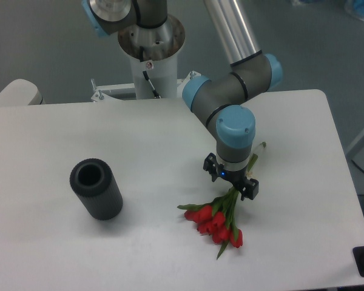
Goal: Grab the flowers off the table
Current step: 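Lower the open gripper around the tulip stems and close it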
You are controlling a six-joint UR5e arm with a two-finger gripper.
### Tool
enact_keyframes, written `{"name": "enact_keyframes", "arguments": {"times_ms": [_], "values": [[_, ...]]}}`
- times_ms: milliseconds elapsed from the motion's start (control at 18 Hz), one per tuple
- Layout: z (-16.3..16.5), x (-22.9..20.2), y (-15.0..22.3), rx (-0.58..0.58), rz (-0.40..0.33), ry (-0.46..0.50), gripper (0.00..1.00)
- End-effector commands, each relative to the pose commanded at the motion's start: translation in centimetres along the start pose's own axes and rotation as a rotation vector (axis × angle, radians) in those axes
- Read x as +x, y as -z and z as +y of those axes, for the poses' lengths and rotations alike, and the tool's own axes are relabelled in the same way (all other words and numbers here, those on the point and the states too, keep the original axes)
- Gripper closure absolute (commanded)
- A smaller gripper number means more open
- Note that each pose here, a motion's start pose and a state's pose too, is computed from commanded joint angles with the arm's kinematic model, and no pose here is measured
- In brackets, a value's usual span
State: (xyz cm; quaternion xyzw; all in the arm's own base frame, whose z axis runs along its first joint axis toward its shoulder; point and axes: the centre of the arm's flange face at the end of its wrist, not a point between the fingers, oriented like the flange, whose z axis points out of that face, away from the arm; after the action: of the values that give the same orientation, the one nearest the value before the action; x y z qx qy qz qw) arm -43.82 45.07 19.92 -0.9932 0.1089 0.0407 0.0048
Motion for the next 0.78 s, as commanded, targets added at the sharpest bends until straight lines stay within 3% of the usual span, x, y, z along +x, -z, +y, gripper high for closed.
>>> {"name": "enact_keyframes", "arguments": {"times_ms": [778], "values": [[-1.4, -0.1, -1.9, 0.002, -0.01, 0.002, 0.0]]}}
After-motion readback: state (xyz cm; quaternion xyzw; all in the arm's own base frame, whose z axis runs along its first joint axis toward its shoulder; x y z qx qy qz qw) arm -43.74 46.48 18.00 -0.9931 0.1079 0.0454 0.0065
